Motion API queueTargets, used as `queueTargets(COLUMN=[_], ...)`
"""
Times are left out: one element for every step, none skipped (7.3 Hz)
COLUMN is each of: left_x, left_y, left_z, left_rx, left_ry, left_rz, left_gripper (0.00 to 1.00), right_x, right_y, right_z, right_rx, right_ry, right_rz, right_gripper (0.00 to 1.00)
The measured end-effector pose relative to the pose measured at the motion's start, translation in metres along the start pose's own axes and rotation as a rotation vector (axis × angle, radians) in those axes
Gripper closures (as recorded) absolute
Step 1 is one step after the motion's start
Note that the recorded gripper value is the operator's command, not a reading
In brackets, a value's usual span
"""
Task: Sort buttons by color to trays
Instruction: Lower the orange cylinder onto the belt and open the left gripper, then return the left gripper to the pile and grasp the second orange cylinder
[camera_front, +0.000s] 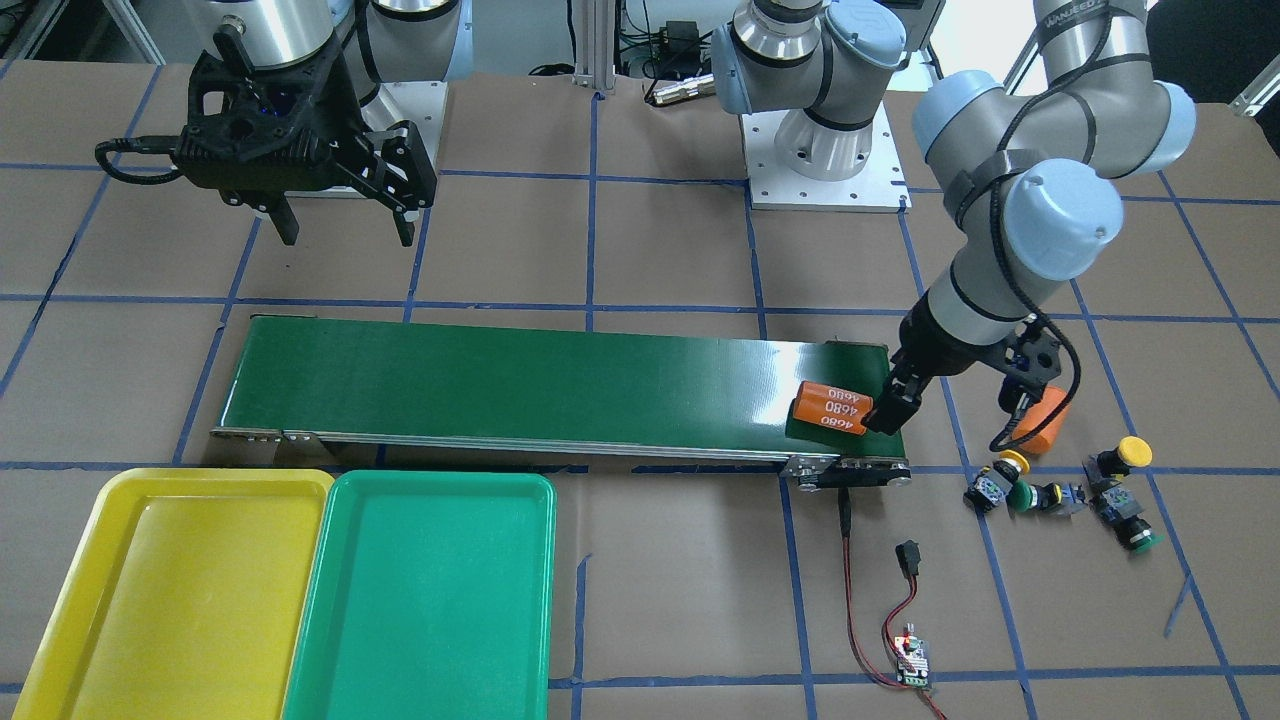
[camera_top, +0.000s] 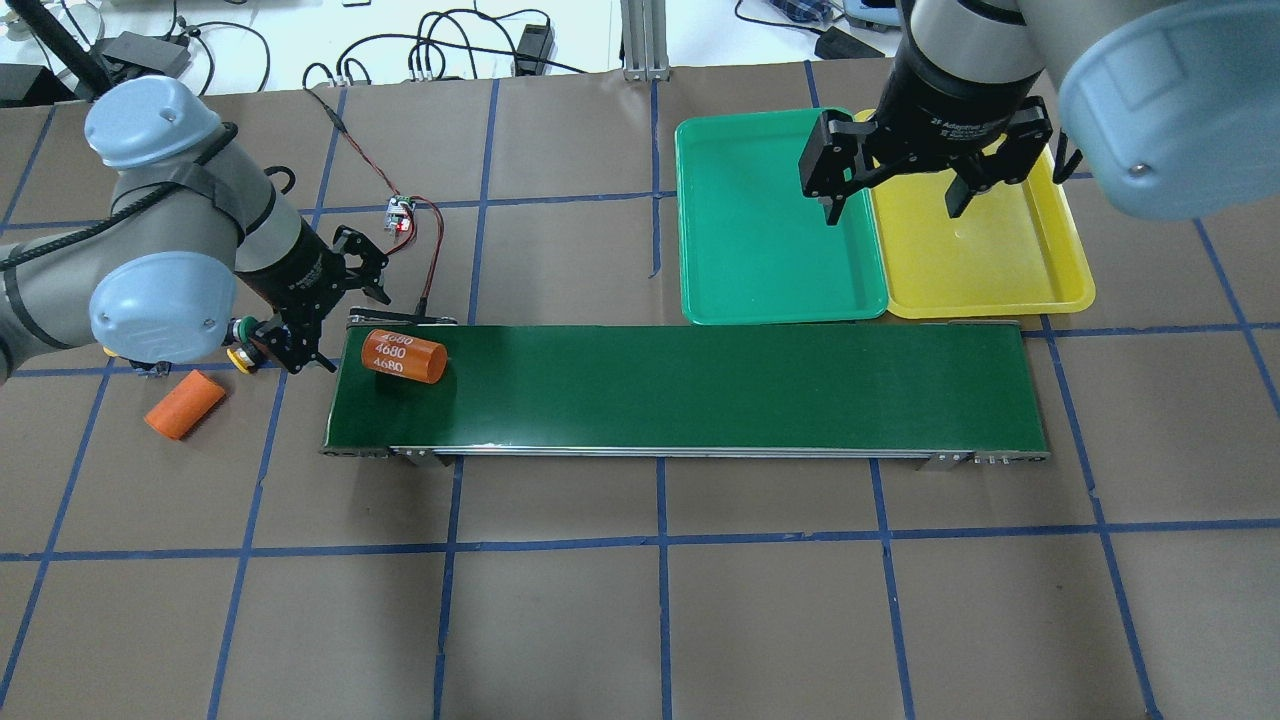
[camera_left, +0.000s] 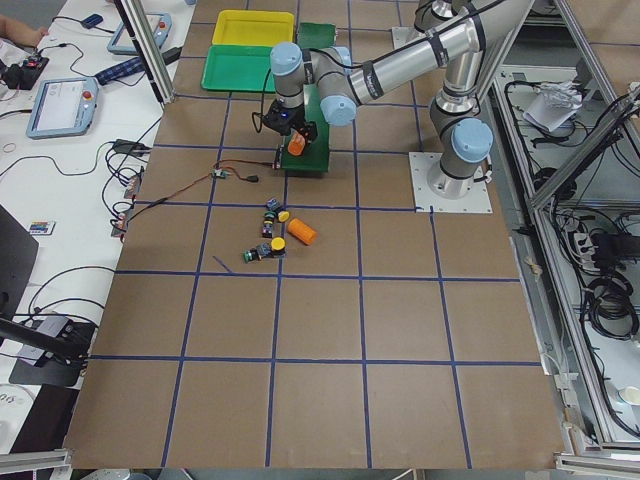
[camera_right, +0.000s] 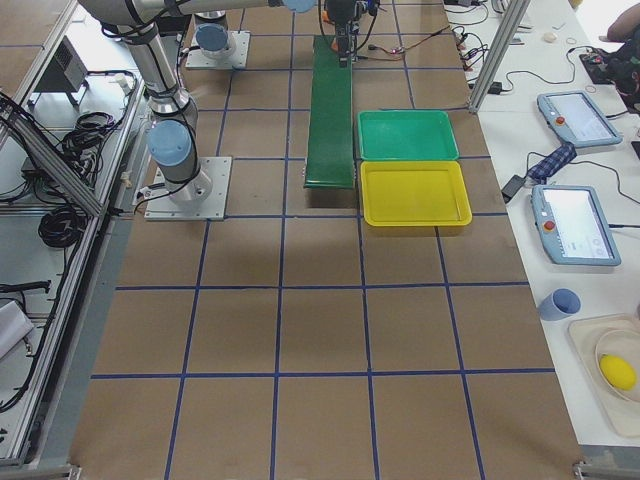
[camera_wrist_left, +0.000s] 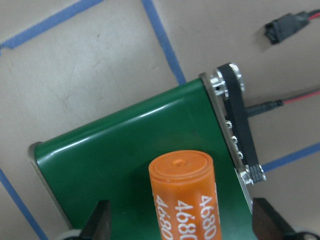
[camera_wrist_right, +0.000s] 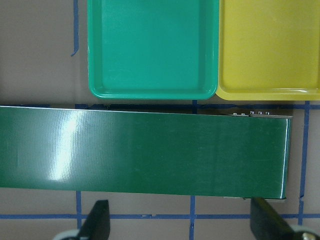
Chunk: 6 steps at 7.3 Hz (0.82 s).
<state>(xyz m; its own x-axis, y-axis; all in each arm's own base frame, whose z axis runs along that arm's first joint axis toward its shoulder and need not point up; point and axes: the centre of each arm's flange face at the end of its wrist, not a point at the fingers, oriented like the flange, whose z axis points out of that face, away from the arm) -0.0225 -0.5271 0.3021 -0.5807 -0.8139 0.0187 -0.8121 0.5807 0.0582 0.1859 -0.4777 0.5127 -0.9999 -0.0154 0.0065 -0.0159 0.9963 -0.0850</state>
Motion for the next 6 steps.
queueTargets(left_x=[-0.023,-0.057,-0.089,-0.109,-0.123,-0.135], left_y=[-0.035,-0.080,-0.118,-0.144,-0.163,-0.174], left_z=[-0.006,-0.005,0.000,0.007,0.015,0.026], left_rx=[0.006,0.005,0.004,0.009,0.013,-0.003], left_ry=[0.008,0.013,0.014,0.001,-0.032,-0.073], left_rz=[0.110,0.239,0.352,0.495,0.657,0.791], left_gripper=[0.00,0.00,0.00,0.00,0.00,0.00], right_x=[0.000,0.000,-0.001,-0.001,-0.001,-0.001], right_y=[0.000,0.000,0.000,0.000,-0.001,-0.001], right_z=[0.000,0.000,0.001,0.001,0.001,0.001], right_rx=[-0.001,0.000,0.002,0.002,0.003,0.003], right_ry=[0.000,-0.001,-0.001,-0.002,-0.003,-0.004], right_rz=[0.000,-0.001,-0.002,-0.002,-0.002,-0.002], right_gripper=[0.00,0.00,0.00,0.00,0.00,0.00])
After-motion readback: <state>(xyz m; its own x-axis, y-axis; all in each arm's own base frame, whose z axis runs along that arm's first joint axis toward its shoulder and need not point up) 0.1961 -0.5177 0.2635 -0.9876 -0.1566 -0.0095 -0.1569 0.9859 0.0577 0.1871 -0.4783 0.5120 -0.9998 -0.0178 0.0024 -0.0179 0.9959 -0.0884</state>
